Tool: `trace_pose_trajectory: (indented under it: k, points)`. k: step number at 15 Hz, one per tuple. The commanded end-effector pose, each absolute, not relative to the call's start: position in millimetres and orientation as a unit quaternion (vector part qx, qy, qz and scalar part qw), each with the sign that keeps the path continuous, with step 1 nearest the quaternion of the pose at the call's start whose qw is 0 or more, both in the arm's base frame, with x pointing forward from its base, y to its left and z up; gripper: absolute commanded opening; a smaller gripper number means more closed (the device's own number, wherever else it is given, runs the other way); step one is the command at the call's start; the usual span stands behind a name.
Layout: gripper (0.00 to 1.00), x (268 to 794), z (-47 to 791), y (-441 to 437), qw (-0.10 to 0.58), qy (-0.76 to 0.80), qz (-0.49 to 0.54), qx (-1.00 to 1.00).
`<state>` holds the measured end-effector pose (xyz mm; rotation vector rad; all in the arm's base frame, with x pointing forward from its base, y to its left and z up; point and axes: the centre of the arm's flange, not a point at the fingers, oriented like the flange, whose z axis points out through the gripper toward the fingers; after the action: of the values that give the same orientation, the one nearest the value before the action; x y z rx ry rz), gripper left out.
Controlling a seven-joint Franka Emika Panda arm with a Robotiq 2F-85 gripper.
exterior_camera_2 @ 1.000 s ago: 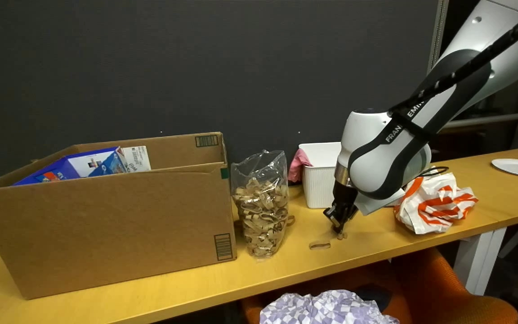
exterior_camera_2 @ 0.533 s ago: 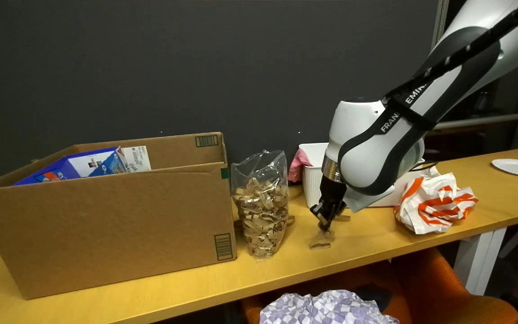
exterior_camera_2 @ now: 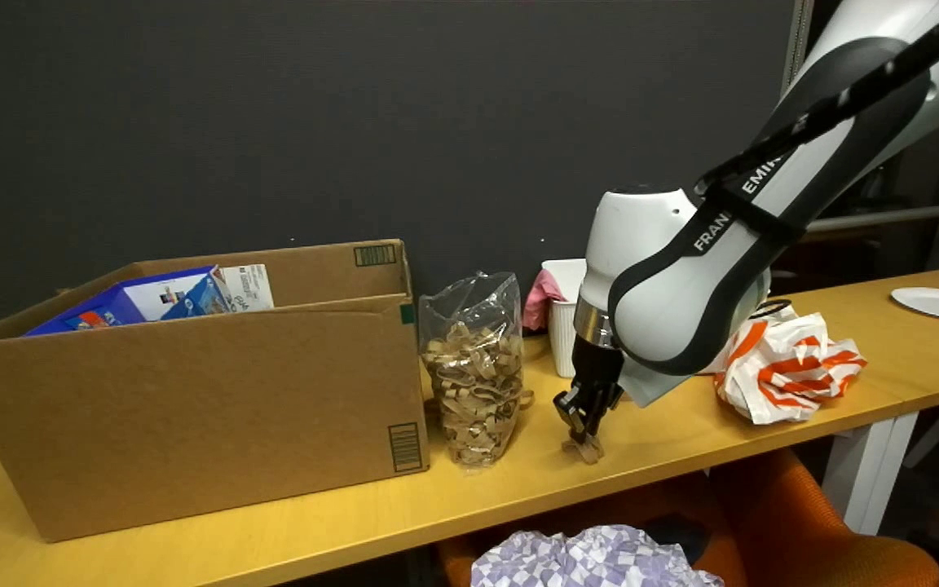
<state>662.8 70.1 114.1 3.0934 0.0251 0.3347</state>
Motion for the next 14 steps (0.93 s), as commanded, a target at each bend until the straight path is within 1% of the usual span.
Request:
trace_pose_trajectory:
  k: [1,6,7,8,9,10,12,14]
  points:
    - [0.57,661.5,119.4,65.8,0.025,0.009,0.103,0.994]
    - [0.93,668.2,106.3,57.0,0.03,0.007,0.098,0.995]
    - [0.99,669.4,102.5,57.0,0.031,0.008,0.096,0.995]
    - [1.0,670.4,99.2,57.6,0.032,0.008,0.095,0.995]
    - [0.96,671.1,96.5,58.5,0.032,0.01,0.094,0.995]
    - [0.71,671.5,94.7,59.0,0.033,0.011,0.095,0.995]
    - [0.7,672.3,92.0,58.1,0.034,0.012,0.094,0.995]
    - [0.54,672.6,90.7,57.4,0.034,0.011,0.094,0.995]
